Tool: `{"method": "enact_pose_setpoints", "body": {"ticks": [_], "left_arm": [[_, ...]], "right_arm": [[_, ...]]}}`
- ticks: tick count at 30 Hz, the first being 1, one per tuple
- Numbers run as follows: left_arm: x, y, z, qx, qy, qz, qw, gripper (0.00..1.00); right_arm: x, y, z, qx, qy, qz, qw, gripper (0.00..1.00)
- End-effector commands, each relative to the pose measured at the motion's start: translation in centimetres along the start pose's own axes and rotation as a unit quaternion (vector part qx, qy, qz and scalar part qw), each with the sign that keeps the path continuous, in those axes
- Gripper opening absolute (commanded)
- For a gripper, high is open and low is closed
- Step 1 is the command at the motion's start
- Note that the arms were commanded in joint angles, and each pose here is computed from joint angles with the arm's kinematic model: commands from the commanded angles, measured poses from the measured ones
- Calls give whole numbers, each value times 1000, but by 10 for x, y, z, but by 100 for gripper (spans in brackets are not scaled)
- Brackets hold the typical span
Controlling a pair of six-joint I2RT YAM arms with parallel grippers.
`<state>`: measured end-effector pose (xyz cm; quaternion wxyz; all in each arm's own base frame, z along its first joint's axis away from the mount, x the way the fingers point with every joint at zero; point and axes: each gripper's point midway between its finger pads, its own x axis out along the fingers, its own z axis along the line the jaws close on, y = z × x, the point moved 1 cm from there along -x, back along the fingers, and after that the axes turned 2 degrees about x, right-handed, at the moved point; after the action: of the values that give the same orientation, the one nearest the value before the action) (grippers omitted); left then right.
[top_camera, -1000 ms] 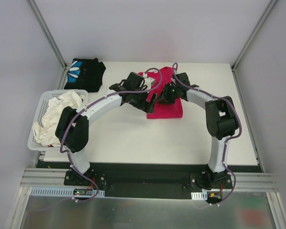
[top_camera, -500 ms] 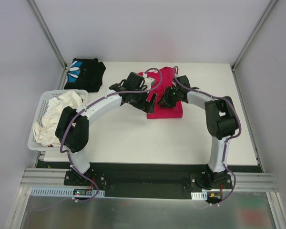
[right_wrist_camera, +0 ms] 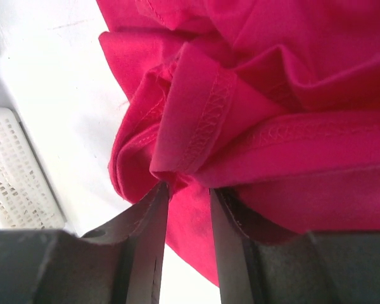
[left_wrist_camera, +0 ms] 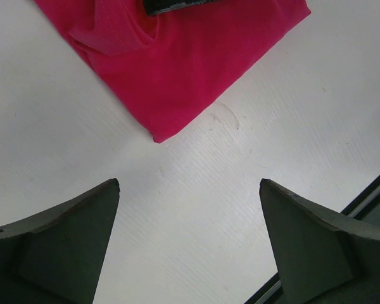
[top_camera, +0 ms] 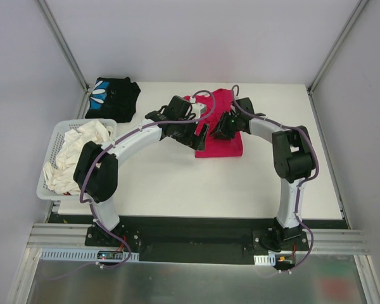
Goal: Fold and stack the t-shirts
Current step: Fold the folded rectangular tshirt in 1/3 of the way
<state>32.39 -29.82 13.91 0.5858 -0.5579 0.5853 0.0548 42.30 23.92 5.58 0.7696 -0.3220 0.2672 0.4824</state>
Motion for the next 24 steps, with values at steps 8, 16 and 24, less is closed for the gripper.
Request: {"method": "enact_pose_setpoints", "body": {"ticks": [8, 16, 24], "left_arm": [[3, -3, -6, 19, 9, 0, 1000, 91], [4, -3, -5, 18, 8, 1, 1000, 91], [6, -1, -5, 17, 10, 3, 1000, 91]], "right_arm": [[3, -25, 14, -14, -18, -23, 999, 36], [1, -31, 15, -10, -23, -28, 999, 32], [0, -37, 21, -13, -31, -33, 999, 10]]}}
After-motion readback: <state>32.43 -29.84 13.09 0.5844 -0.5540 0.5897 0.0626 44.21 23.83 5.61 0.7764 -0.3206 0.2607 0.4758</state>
